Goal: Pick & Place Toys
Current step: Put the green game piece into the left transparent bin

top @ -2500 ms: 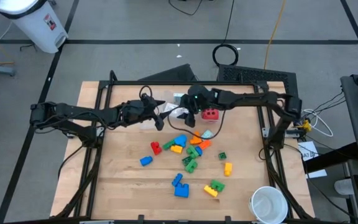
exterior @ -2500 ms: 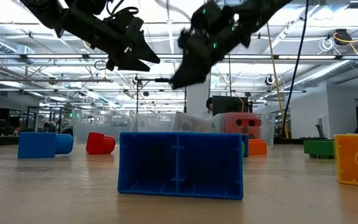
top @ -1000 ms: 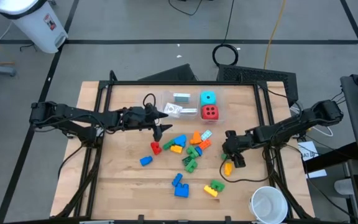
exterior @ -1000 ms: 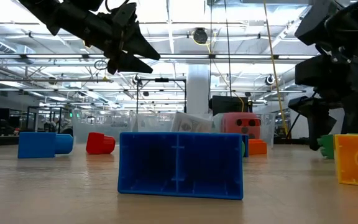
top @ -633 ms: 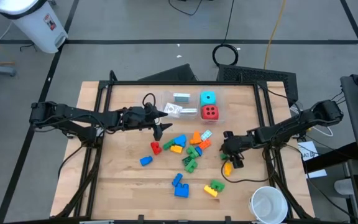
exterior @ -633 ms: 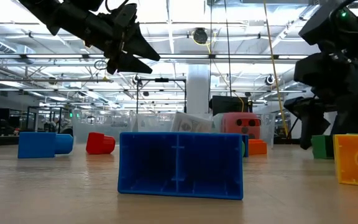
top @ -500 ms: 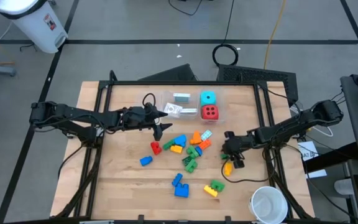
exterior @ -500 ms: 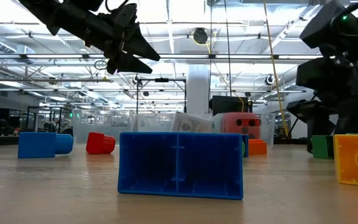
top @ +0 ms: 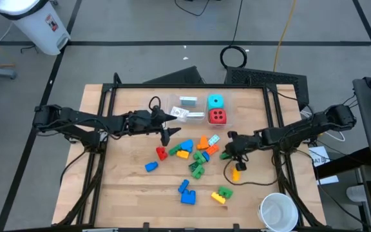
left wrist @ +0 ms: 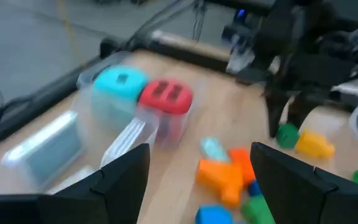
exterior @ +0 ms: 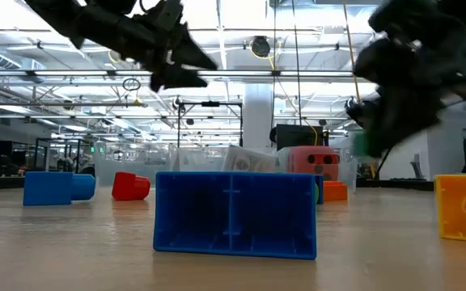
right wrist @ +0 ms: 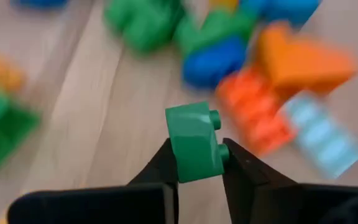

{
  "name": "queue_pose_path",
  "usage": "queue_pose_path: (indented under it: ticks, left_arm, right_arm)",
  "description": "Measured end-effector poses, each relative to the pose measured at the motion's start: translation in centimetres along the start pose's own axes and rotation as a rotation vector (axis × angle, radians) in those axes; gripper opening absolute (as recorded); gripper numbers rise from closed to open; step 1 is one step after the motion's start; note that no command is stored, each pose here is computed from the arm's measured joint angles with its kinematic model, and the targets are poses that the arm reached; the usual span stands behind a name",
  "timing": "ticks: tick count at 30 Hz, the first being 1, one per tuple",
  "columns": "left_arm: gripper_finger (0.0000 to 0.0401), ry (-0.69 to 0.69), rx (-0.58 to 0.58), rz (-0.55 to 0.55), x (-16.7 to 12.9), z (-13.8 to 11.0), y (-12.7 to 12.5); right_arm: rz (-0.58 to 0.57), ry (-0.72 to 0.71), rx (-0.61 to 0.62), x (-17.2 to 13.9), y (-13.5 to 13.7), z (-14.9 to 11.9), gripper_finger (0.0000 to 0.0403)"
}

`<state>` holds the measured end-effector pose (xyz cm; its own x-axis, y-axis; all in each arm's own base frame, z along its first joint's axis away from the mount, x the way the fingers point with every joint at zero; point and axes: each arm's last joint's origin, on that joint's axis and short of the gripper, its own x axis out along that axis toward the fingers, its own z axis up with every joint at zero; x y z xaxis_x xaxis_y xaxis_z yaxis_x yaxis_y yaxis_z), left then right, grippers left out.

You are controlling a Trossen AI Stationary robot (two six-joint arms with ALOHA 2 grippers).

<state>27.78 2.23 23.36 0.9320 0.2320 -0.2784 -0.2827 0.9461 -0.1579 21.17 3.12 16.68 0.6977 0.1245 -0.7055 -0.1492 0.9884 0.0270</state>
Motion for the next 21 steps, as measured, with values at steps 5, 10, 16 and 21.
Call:
queue_pose_path:
  ticks: [5, 10, 16, 21]
  left_arm:
    - [0.028, -0.057, 0.129, -0.069, 1.9, -1.0, -1.3]
    - [0.028, -0.053, 0.395, -0.094, 4.1, -1.5, -3.3]
    - [0.028, -0.054, 0.705, -0.124, 6.8, -1.2, -6.5]
    - [0.028, -0.041, 0.911, -0.114, 8.1, -1.3, -8.6]
  right_arm:
    - [-0.045, -0.195, 0.059, -0.5, -1.6, 2.4, 0.0045]
    - [0.034, -0.307, 0.158, -0.8, -2.8, 3.4, 0.0046]
    - [0.157, -0.424, 0.214, -0.3, -3.6, 4.5, 0.0047]
    - [0.203, -0.443, 0.23, 0.2, -4.0, 4.6, 0.0048]
